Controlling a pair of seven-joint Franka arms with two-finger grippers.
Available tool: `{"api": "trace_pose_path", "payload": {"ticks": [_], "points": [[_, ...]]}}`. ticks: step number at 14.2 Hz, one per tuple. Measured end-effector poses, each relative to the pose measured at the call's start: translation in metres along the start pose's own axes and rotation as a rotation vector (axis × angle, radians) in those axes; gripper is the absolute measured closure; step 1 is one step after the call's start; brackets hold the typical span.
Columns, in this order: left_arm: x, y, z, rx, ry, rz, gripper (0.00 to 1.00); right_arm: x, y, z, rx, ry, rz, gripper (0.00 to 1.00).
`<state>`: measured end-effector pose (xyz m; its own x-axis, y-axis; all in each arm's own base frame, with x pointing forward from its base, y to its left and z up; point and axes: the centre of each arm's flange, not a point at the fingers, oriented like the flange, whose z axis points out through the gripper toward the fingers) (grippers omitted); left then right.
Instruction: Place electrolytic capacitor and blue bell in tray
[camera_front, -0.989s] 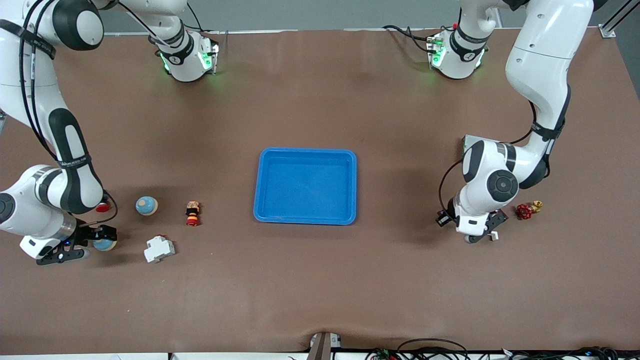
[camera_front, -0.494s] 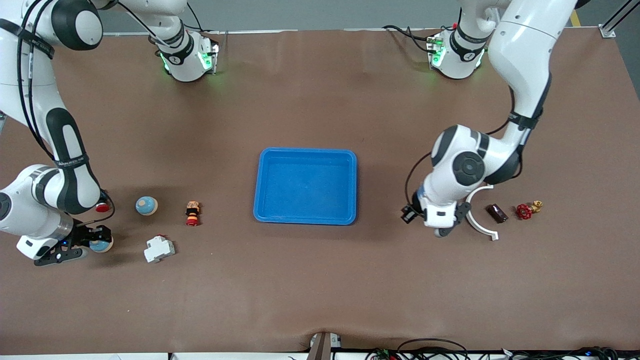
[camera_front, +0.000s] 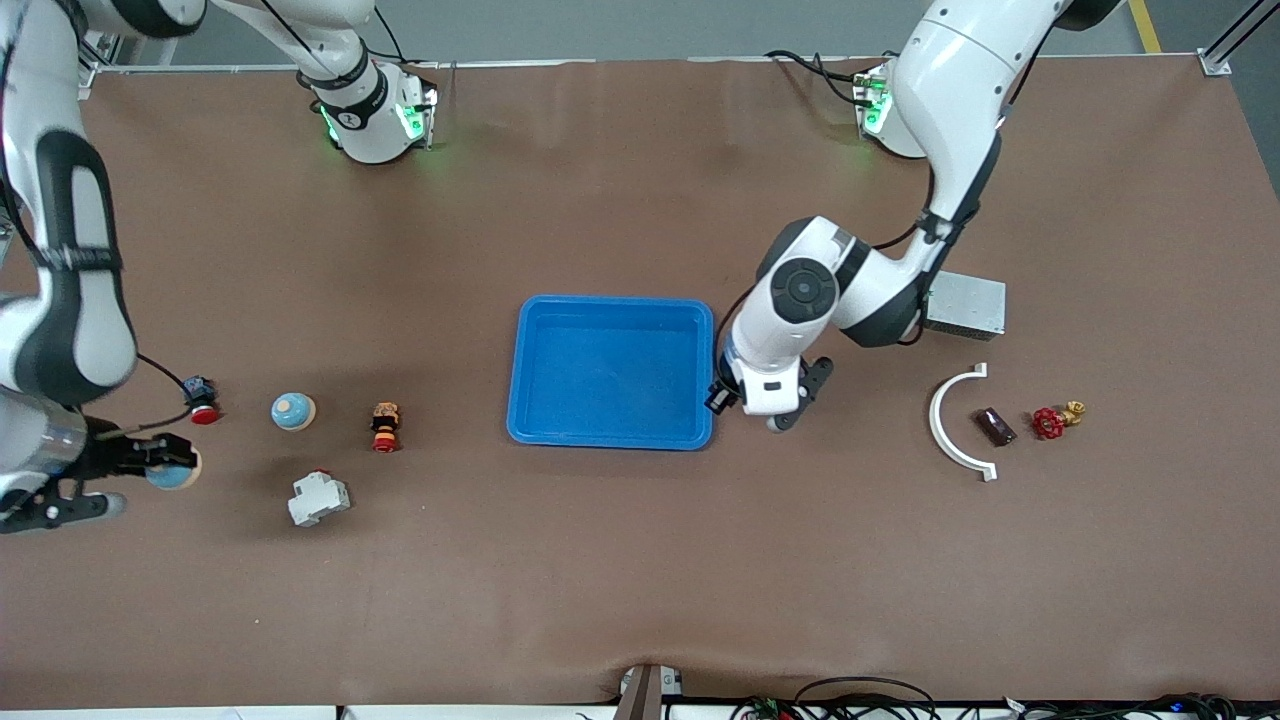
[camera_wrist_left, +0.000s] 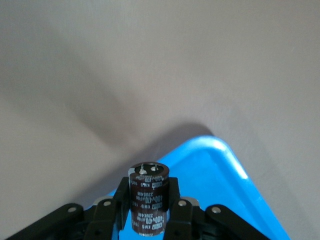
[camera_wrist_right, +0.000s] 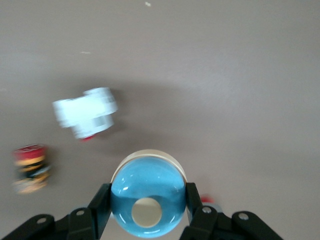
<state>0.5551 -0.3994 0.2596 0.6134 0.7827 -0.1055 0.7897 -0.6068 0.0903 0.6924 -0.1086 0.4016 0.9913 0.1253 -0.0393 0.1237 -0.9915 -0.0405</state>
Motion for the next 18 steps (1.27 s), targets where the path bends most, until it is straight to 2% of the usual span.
{"api": "trace_pose_path", "payload": {"ticks": [3,6,9,12,13,16,18], "points": [[-0.043,-0.004,0.028,0.039,-0.013,-0.023,0.66,-0.018,-0.056,-0.076,0.109,0.025,0.118,0.36],[-0.077,-0.006,0.051,0.065,-0.021,-0.033,0.66,-0.034,-0.131,-0.103,0.130,0.023,0.241,0.36],[-0.089,-0.011,0.067,0.088,-0.024,-0.034,0.66,-0.057,-0.229,-0.087,0.124,0.022,0.356,0.36],[-0.090,-0.016,0.084,0.114,-0.025,-0.035,0.66,-0.082,-0.307,-0.031,0.123,0.036,0.469,0.36],[-0.089,-0.018,0.088,0.120,-0.026,-0.036,0.61,-0.089,-0.331,-0.013,0.125,0.039,0.501,0.36],[-0.085,-0.015,0.086,0.114,-0.023,-0.041,0.33,-0.109,-0.394,0.030,0.124,0.033,0.562,0.36],[-0.072,-0.005,0.073,0.085,-0.018,-0.059,0.13,-0.119,-0.425,0.057,0.103,0.030,0.578,0.36]]}}
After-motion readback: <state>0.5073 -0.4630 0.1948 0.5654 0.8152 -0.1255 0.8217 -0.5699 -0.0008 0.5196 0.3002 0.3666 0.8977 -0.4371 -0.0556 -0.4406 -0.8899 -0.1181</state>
